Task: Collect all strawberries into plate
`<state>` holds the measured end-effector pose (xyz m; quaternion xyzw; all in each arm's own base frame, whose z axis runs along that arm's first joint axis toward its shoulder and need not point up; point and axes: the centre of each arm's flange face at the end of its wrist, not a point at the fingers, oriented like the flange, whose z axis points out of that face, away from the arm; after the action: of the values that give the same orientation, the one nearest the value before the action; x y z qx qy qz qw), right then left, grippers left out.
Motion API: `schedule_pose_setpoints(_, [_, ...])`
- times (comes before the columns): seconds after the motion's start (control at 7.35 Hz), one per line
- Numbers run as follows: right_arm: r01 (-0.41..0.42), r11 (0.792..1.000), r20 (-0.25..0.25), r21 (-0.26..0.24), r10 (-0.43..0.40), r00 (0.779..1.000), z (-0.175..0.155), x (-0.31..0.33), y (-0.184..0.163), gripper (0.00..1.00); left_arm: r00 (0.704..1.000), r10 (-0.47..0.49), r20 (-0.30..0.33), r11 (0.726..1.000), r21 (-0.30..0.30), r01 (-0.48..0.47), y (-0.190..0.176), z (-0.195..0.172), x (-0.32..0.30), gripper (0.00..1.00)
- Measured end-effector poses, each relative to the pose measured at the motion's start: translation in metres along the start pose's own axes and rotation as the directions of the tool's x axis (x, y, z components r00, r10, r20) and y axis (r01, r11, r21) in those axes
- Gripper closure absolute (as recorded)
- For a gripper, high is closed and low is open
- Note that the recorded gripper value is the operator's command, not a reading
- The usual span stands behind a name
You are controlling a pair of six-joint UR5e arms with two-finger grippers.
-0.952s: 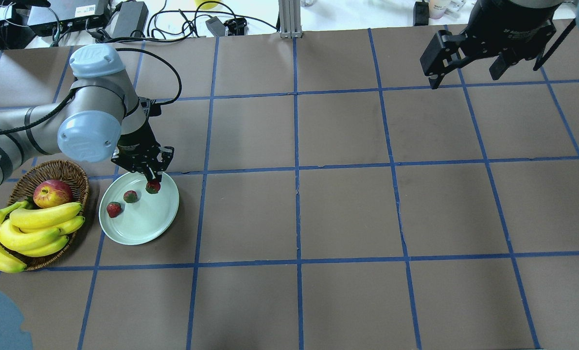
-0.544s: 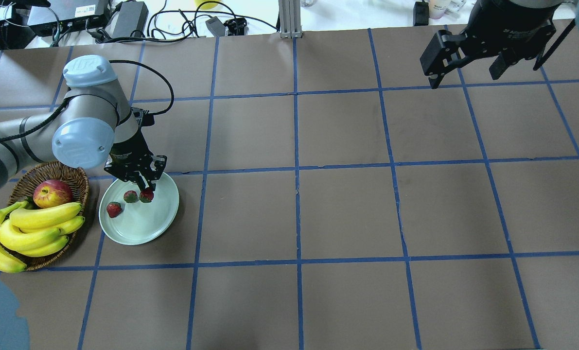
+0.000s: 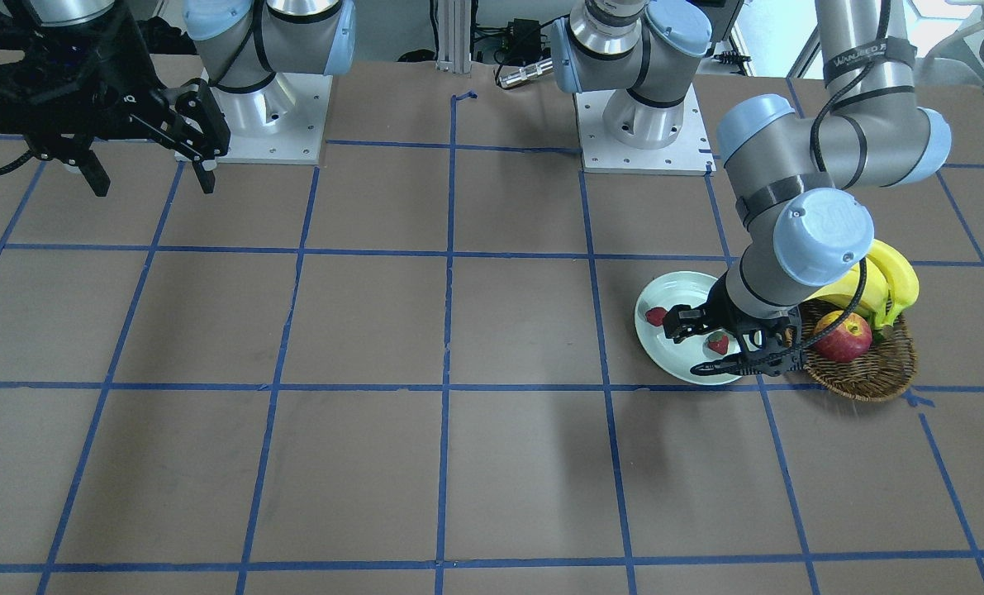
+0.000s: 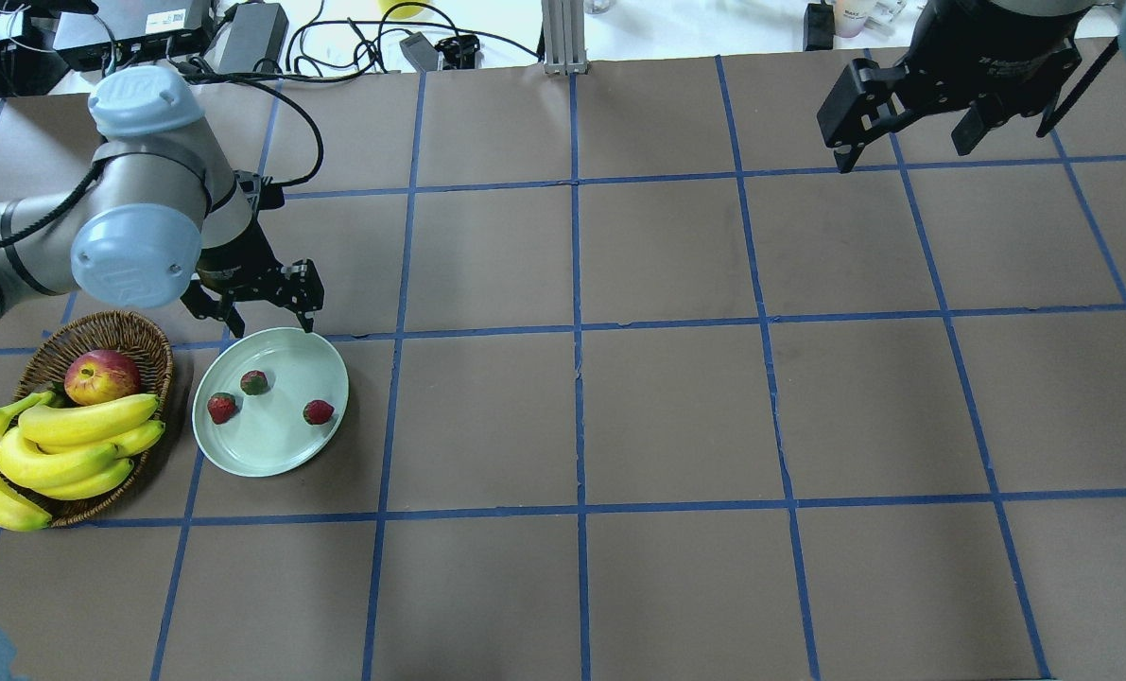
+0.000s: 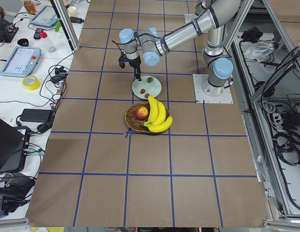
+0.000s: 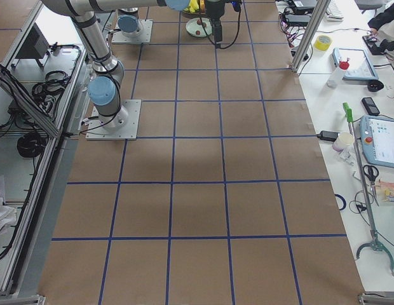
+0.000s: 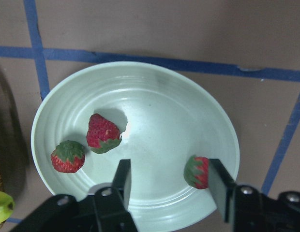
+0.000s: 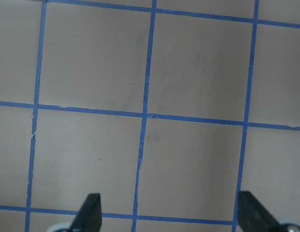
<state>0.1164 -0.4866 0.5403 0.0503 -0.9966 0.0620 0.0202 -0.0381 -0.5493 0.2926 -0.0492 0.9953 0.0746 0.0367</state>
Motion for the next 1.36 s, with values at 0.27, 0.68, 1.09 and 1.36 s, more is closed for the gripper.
schedule_pose_setpoints(0.27, [0.000,1.000,0.001,0.000,0.000,1.000,0.000,0.000,0.000,0.00,0.998,-0.003,-0.057,0.999,0.053,0.006,0.013,-0.080,0.014,0.00])
schedule_pose_setpoints(0.68, [0.000,1.000,0.001,0.000,0.000,1.000,0.000,0.000,0.000,0.00,0.995,0.078,-0.065,0.987,0.147,-0.068,0.067,-0.176,0.055,0.00])
schedule_pose_setpoints(1.09, [-0.001,1.000,0.001,0.000,0.001,1.000,0.000,0.000,0.000,0.00,0.991,0.121,-0.061,0.979,0.173,-0.109,0.113,-0.211,0.064,0.00])
schedule_pose_setpoints(1.36, [-0.001,1.000,0.002,0.001,0.001,1.000,0.000,0.000,0.000,0.00,0.990,0.131,-0.059,0.980,0.158,-0.120,0.124,-0.211,0.063,0.00])
